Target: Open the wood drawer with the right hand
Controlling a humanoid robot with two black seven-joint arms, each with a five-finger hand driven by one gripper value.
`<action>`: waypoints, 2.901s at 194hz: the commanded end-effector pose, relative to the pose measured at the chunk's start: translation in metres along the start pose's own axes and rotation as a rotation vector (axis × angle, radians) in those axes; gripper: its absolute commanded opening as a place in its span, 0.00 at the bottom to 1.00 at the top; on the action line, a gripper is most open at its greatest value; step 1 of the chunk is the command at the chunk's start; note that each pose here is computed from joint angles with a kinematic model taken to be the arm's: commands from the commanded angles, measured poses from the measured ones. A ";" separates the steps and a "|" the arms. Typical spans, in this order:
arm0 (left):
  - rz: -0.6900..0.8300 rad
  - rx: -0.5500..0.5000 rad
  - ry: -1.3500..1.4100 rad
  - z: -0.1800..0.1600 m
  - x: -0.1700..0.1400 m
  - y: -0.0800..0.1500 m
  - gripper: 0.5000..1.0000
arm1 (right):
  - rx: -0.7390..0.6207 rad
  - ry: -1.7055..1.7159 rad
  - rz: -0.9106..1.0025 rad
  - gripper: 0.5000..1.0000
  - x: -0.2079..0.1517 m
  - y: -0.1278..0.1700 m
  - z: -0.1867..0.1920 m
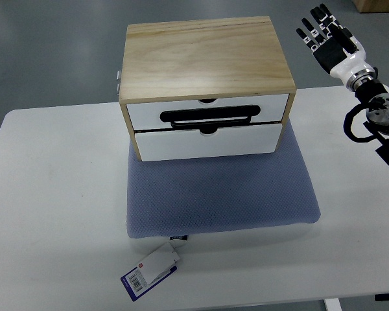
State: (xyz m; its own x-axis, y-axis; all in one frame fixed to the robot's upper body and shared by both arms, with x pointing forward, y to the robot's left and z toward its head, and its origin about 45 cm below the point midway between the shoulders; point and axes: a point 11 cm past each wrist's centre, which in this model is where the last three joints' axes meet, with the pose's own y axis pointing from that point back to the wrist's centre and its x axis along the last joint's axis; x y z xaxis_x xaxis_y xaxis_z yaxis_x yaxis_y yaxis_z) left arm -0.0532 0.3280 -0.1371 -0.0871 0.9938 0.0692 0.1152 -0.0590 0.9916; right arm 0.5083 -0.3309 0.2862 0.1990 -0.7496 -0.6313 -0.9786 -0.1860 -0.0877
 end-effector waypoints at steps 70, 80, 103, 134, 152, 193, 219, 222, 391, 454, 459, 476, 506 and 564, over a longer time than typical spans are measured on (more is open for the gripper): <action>-0.022 0.004 -0.008 0.000 -0.007 0.000 1.00 | -0.355 1.082 -0.365 0.89 -0.102 -0.019 -0.086; -0.021 0.004 -0.009 -0.001 -0.007 0.000 1.00 | -0.396 1.181 -0.412 0.89 -0.117 -0.018 -0.089; -0.021 0.004 -0.009 -0.001 -0.007 0.000 1.00 | -0.479 1.354 -0.487 0.89 -0.153 -0.015 -0.094; -0.021 0.004 -0.011 -0.001 -0.007 0.000 1.00 | -0.512 1.535 -0.589 0.89 -0.210 -0.011 -0.097; -0.021 0.004 -0.011 -0.001 -0.007 0.000 1.00 | -0.517 1.576 -0.637 0.89 -0.229 -0.007 -0.092; -0.021 0.005 -0.012 -0.001 -0.007 0.000 1.00 | -0.619 1.693 -0.874 0.89 -0.283 0.025 -0.039; -0.021 0.003 -0.013 0.000 -0.007 0.000 1.00 | -0.649 1.608 -0.965 0.89 -0.297 0.040 -0.016; -0.021 0.005 -0.012 -0.001 -0.007 0.000 1.00 | -0.653 1.601 -0.972 0.89 -0.298 0.041 -0.014; -0.017 0.004 -0.006 0.000 -0.006 0.000 1.00 | -0.879 1.539 -1.095 0.88 -0.248 0.070 0.073; -0.014 0.001 -0.003 0.001 -0.005 0.000 1.00 | -0.828 1.565 -0.972 0.88 -0.233 0.060 0.085; -0.014 0.003 -0.003 0.000 -0.005 0.000 1.00 | -0.835 1.570 -0.955 0.88 -0.231 0.059 0.084; -0.014 0.003 -0.004 0.000 -0.005 0.000 1.00 | -0.842 1.577 -0.935 0.88 -0.229 0.058 0.083; -0.014 0.003 -0.003 0.000 -0.005 0.000 1.00 | -0.860 1.572 -0.914 0.88 -0.222 0.058 0.087; -0.013 0.003 -0.002 0.000 -0.004 0.000 1.00 | -0.876 1.562 -0.870 0.88 -0.209 0.058 0.093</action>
State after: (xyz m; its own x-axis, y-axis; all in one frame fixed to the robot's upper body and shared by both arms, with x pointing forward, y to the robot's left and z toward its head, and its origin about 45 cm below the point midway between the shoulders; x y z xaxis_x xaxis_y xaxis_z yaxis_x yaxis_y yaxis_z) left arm -0.0527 0.3235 -0.1375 -0.0863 0.9947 0.0558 0.1163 -0.0456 0.9922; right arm 0.4049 -0.1247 0.3448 0.8602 -0.0110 0.5098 -0.4185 -0.5864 0.6935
